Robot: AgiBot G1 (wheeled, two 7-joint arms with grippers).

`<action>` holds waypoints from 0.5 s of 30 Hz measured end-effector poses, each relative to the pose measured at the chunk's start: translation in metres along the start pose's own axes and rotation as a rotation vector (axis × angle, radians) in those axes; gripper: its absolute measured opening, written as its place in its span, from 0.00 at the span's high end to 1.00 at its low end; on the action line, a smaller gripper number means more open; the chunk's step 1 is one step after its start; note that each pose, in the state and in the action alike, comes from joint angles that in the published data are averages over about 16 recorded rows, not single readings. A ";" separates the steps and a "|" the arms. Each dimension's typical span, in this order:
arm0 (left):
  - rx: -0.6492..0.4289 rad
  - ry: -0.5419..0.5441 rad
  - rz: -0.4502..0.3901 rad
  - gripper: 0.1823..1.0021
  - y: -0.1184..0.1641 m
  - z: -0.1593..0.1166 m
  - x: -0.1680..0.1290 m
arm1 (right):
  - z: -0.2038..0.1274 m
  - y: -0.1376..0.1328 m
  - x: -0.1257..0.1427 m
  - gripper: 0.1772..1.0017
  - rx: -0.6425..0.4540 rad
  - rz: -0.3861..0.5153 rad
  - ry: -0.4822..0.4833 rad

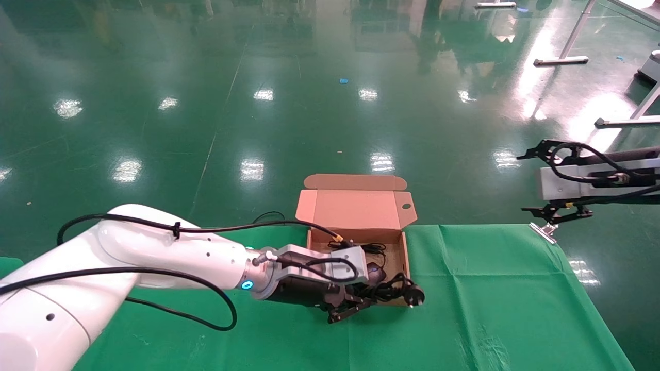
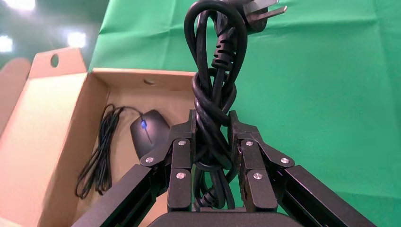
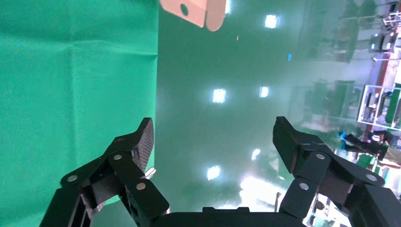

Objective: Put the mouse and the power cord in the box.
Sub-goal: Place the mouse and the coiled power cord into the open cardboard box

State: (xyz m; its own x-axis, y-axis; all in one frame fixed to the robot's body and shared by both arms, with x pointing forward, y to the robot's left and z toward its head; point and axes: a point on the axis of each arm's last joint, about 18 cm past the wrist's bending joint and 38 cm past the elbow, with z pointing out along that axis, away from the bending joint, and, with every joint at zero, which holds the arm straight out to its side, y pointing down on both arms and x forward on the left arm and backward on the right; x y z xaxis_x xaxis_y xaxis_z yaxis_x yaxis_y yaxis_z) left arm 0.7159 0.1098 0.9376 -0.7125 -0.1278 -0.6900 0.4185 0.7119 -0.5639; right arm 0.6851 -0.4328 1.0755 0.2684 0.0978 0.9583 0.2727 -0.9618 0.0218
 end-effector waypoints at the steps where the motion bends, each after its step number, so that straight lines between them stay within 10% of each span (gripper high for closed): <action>1: -0.004 -0.001 -0.007 0.84 0.000 0.001 0.000 | -0.003 0.002 0.000 0.18 -0.004 0.000 -0.003; 15: -0.006 -0.065 -0.046 0.84 -0.010 0.011 -0.006 | -0.027 0.011 0.011 0.02 -0.076 -0.027 -0.046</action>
State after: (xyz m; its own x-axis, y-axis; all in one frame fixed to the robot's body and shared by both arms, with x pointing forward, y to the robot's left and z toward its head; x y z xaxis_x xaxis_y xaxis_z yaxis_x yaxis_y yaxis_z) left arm 0.7222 0.0961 0.9427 -0.6930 -0.2046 -0.6912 0.3822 0.7087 -0.5930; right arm 0.6663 -0.4497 1.0944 0.3045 0.1336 0.9431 0.2099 -0.9752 0.0703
